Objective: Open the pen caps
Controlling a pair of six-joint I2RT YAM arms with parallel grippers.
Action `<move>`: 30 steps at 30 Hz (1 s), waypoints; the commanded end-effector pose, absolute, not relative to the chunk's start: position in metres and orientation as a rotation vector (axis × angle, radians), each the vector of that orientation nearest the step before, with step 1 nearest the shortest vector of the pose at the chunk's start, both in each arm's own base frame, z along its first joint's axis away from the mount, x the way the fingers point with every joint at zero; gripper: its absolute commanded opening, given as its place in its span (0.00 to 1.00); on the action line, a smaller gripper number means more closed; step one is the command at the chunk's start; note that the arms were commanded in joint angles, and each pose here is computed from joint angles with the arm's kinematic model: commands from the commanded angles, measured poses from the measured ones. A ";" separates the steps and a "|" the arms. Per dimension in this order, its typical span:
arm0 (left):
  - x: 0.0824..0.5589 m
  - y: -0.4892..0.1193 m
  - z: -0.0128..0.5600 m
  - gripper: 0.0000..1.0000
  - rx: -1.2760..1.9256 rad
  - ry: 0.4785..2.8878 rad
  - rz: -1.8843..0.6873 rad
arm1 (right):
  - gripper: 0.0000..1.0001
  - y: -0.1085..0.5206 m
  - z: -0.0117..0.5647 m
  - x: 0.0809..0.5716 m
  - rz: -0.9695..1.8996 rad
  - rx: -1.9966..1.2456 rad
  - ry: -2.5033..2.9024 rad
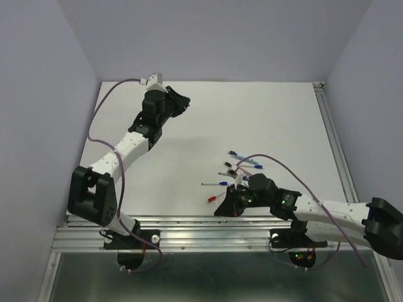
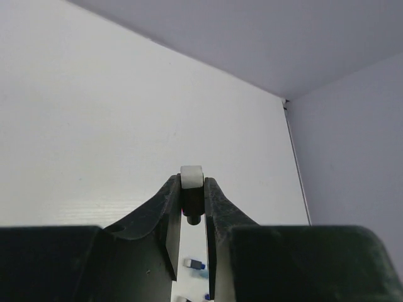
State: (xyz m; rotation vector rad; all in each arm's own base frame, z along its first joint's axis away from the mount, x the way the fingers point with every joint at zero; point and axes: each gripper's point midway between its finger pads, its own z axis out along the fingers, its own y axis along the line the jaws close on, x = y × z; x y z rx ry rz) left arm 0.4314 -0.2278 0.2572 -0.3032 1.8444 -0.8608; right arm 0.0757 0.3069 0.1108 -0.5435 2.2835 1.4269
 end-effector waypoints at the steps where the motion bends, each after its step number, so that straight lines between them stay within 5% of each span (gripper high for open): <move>1: 0.433 -0.213 0.279 0.00 -0.274 1.794 -0.811 | 0.01 0.311 0.125 0.102 1.351 -0.406 2.229; 9: 0.419 -0.170 0.165 0.00 -0.316 2.129 -0.482 | 0.01 0.267 0.140 0.192 0.797 -0.168 2.246; 14: 0.426 -0.154 0.105 0.00 -0.249 2.312 -0.262 | 0.01 0.194 0.147 0.297 0.543 0.041 2.246; 30: 0.459 -0.148 0.067 0.03 -0.191 2.445 -0.119 | 0.05 0.106 0.062 0.436 0.102 0.180 2.511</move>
